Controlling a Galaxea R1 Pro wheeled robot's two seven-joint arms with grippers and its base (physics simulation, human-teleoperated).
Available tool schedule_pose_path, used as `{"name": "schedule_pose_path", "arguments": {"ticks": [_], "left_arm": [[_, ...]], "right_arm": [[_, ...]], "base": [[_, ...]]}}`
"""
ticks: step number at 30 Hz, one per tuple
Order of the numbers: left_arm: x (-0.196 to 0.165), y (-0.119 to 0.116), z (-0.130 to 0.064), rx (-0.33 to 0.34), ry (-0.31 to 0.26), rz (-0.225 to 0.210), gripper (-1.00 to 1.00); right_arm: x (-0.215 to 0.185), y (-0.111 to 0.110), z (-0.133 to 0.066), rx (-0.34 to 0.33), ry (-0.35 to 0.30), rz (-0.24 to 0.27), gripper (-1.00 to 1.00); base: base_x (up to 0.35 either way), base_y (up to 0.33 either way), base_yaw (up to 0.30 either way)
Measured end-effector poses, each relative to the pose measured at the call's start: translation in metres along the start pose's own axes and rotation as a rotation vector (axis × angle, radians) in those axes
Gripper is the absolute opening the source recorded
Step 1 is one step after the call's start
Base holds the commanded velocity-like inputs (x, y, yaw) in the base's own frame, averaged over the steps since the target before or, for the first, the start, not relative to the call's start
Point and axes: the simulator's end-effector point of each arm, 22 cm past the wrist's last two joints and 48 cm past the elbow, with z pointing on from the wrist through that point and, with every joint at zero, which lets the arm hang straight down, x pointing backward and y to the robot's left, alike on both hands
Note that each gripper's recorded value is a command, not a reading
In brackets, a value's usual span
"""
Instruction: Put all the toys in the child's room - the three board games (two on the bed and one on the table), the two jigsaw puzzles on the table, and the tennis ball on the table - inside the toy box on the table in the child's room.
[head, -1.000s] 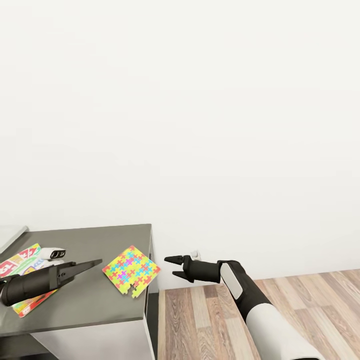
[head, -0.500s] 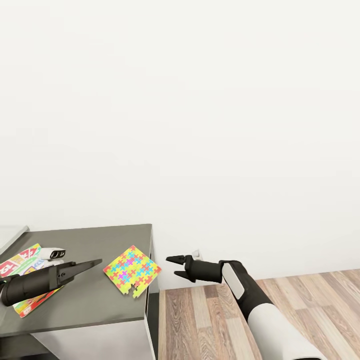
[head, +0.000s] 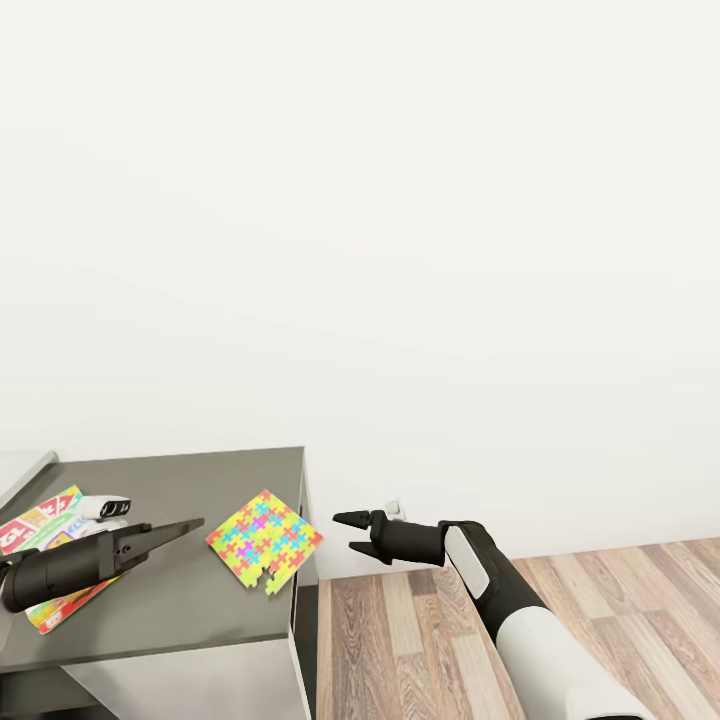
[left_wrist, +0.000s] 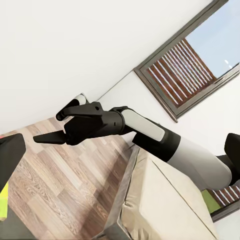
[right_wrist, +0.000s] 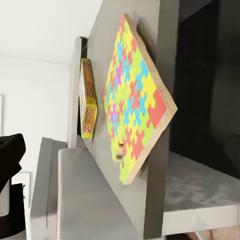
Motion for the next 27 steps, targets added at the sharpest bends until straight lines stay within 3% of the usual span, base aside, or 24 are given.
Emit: {"name": "schedule_pose_path", "arguments": {"ticks": [19, 27], "left_arm": [[0.025, 0.024, -0.001, 0.001, 0.001, 0.000, 1.00], [0.024, 0.024, -0.001, 0.000, 0.000, 0.000, 1.00]], "right_arm": [[0.008, -0.032, 0.008, -0.001, -0.002, -0.002, 1.00], [0.007, -0.033, 0.007, 0.000, -0.003, -0.003, 1.00]], "base": [[0.000, 0.000, 0.000], [0.001, 0.000, 0.000]]}}
